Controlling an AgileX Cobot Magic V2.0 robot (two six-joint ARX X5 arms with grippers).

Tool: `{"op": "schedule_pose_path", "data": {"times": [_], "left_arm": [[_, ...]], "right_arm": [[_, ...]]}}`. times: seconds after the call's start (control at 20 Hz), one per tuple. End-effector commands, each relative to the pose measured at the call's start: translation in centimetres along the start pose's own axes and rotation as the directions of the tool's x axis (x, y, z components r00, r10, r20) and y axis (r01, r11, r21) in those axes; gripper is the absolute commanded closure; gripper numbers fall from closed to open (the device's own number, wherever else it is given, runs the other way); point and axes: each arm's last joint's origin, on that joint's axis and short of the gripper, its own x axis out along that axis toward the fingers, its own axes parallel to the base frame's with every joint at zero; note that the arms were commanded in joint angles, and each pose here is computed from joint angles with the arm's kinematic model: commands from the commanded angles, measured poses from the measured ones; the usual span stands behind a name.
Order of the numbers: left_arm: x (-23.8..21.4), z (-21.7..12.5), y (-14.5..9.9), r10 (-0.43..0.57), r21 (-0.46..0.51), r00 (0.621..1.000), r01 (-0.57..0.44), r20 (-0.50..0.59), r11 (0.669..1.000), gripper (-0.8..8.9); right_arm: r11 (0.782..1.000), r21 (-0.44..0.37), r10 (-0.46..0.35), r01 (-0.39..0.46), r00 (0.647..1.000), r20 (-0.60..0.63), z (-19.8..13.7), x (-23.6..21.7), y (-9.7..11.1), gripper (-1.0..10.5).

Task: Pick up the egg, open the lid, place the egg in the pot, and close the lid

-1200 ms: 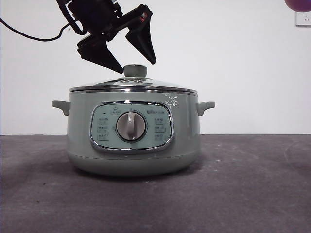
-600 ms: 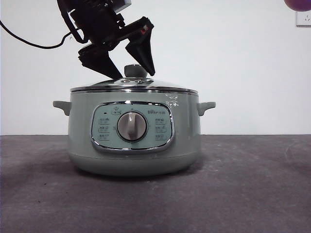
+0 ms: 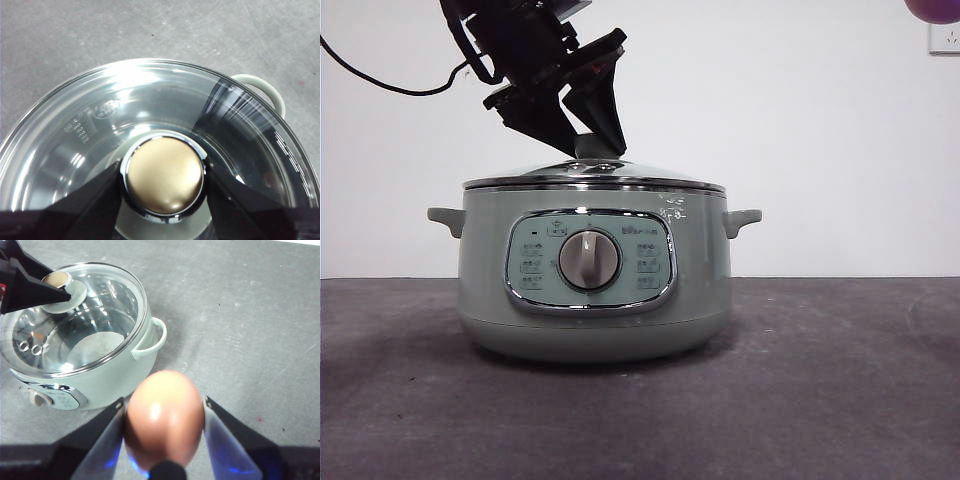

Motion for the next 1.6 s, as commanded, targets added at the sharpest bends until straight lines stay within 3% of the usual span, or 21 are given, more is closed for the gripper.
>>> {"op": "schedule_pose_path", "data": {"times": [0.05,0.35,0.55,0.75,1.0,1.25,1.6], "left_arm": [[-1.6,0.5,-0.2,0.002,-0.009,0.999,-0.002,0.039,1.000,8.22],[-6.1,1.8,-0.8,0.011,0.005,0.990,-0.012,0.139,1.000,8.22],[-11.3,2.1,-1.5,0.046,0.009,0.978,-0.049,0.205,0.999,8.22],[-18.0,0.7,-2.5,0.102,0.000,0.964,-0.105,0.244,0.994,8.22],[-24.9,-2.3,-3.8,0.123,-0.004,0.951,-0.127,0.285,0.992,8.22],[-28.5,-4.8,-4.5,0.122,-0.017,0.947,-0.123,0.295,0.992,8.22],[-29.3,-5.6,-4.7,0.120,-0.028,0.952,-0.117,0.282,0.993,8.22]], "right_arm": [[1.000,0.010,0.000,0.000,1.000,0.012,0.1,0.0,0.0,9.6],[1.000,0.011,0.007,-0.007,1.000,0.002,0.3,0.6,0.0,9.6],[0.994,0.020,0.110,-0.110,0.994,0.018,1.2,2.7,0.2,9.6],[0.987,0.006,0.161,-0.161,0.987,-0.013,2.6,6.4,1.1,9.6],[0.968,-0.047,0.245,-0.248,0.968,-0.061,6.2,12.3,4.0,9.6],[0.945,-0.119,0.288,-0.305,0.947,-0.141,8.5,19.5,7.4,9.6],[0.925,-0.219,0.254,-0.310,0.934,-0.251,6.3,28.1,10.6,9.6]]}}
